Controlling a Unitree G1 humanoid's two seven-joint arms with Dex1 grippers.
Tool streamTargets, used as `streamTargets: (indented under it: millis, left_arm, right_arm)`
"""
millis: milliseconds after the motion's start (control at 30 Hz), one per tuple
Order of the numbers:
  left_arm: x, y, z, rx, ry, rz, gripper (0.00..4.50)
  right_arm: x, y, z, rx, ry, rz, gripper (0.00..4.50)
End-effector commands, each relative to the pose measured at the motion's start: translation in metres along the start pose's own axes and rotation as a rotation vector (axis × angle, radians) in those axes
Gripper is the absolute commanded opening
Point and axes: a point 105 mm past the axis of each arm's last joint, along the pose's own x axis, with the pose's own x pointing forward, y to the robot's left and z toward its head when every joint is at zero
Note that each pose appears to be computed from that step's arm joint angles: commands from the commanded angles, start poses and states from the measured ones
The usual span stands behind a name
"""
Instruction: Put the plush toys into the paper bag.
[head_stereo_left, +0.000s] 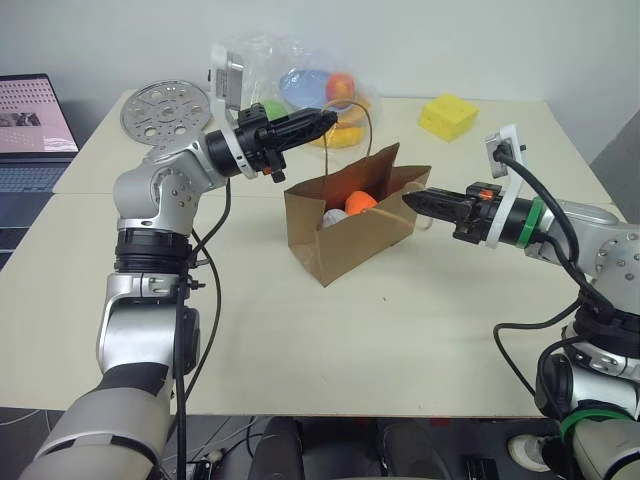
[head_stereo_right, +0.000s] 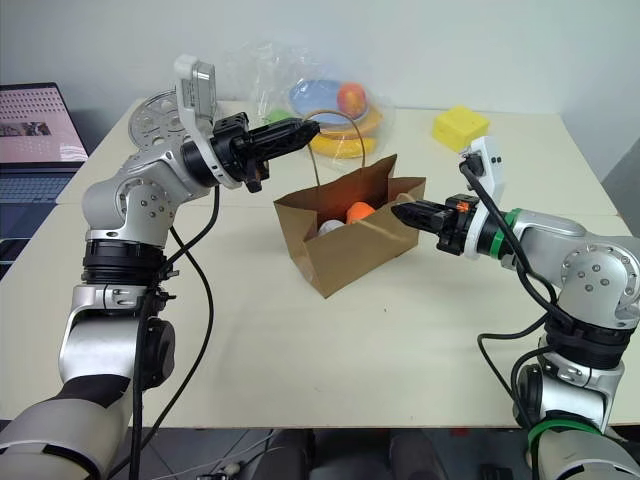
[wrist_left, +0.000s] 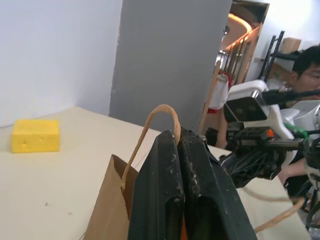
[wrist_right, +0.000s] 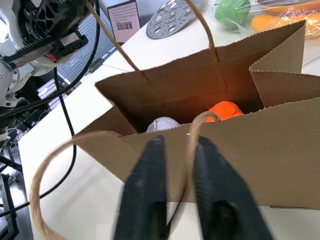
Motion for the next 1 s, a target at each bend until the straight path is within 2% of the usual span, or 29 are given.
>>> streamTargets:
  millis: [33, 233, 267, 367, 567, 833, 1000]
  left_arm:
    - [-0.008, -0.004, 0.016, 0.110, 0.013, 0.006, 1.27]
    - [-0.023, 0.001, 0.013, 0.176, 0.063, 0.077, 3.15]
    - [-0.030, 0.000, 0.013, 0.176, 0.062, 0.089, 3.44]
    - [-0.048, -0.012, 0.009, 0.125, 0.069, 0.052, 4.41]
    - [-0.077, -0.008, -0.014, 0.044, 0.134, 0.138, 4.49]
    - [-0.072, -0.011, -0.048, -0.005, 0.184, 0.114, 4.49]
    - [-0.067, -0.016, -0.059, 0.011, 0.228, 0.081, 4.49]
  right_arm:
    - [-0.005, 0.014, 0.020, -0.107, -0.044, 0.029, 2.04]
    - [-0.012, 0.021, 0.027, -0.176, -0.038, 0.052, 4.25]
    - [-0.018, 0.023, 0.027, -0.240, -0.014, 0.055, 4.50]
    - [-0.037, 0.032, 0.021, -0.371, 0.049, 0.114, 4.50]
    - [-0.063, 0.012, 0.005, -0.490, 0.153, 0.055, 4.50]
    - [-0.061, 0.033, -0.004, -0.508, 0.168, 0.164, 4.50]
    - [-0.058, 0.045, -0.010, -0.510, 0.179, 0.213, 4.50]
